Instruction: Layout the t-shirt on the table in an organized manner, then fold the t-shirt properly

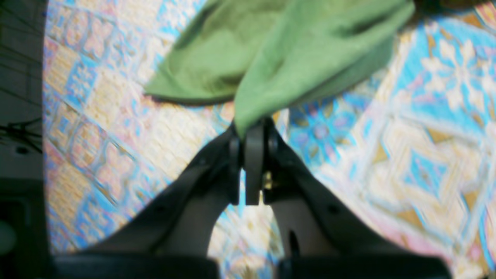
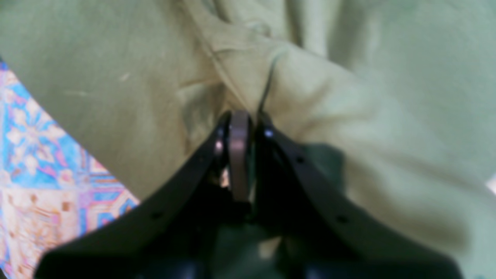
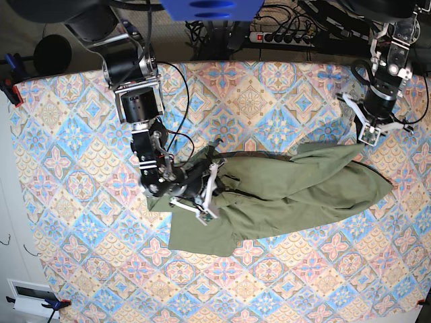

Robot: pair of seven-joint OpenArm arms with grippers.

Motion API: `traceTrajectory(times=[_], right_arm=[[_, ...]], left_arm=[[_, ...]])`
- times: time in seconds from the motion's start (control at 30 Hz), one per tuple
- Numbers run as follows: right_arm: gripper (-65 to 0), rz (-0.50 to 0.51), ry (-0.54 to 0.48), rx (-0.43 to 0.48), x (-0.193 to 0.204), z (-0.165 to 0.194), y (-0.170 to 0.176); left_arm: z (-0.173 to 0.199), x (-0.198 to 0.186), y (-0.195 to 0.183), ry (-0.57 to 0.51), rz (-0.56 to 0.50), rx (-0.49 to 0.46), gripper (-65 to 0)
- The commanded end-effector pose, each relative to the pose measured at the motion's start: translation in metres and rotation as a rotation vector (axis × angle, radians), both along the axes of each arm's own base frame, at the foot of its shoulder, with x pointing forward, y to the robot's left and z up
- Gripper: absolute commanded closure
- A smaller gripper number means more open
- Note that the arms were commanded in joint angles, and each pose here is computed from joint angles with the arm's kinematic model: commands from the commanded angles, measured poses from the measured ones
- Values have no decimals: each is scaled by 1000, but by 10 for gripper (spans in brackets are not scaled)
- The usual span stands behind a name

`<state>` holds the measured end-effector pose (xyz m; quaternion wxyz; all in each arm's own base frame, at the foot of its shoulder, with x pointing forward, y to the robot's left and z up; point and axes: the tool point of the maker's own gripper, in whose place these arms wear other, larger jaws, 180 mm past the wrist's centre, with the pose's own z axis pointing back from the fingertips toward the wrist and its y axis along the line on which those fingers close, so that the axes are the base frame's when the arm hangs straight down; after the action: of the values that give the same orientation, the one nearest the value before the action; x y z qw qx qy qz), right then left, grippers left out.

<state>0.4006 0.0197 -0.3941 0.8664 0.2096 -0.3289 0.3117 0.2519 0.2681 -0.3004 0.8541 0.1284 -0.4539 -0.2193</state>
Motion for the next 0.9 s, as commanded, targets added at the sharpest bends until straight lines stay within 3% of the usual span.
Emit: traceTrajectory(times=[0.0, 0.1, 0.33, 0.43, 0.5, 0.63, 0.7, 0.87], right_arm=[[-33, -50, -91, 29, 21, 32, -14], [-33, -127, -186, -32, 32, 66, -63], [-32, -216, -376, -117, 33, 126, -126], [-32, -208, -414, -77, 30, 144, -137], [-32, -211, -386, -51, 24, 147, -150], [-52, -192, -310, -6, -4, 120, -144], [-117, -179, -292, -30, -17, 104, -138], [-285, -54, -288, -104, -29, 83, -86]], left_arm=[[21, 11, 12, -68, 10, 40, 0], [39, 19, 28, -102, 14, 95, 0], [92, 52, 44, -242, 13, 163, 0], [111, 63, 44, -300, 15, 166, 0], [114, 65, 43, -309, 15, 167, 0], [111, 64, 42, -303, 15, 156, 0], [104, 60, 41, -283, 14, 153, 0], [98, 57, 40, -266, 12, 148, 0]])
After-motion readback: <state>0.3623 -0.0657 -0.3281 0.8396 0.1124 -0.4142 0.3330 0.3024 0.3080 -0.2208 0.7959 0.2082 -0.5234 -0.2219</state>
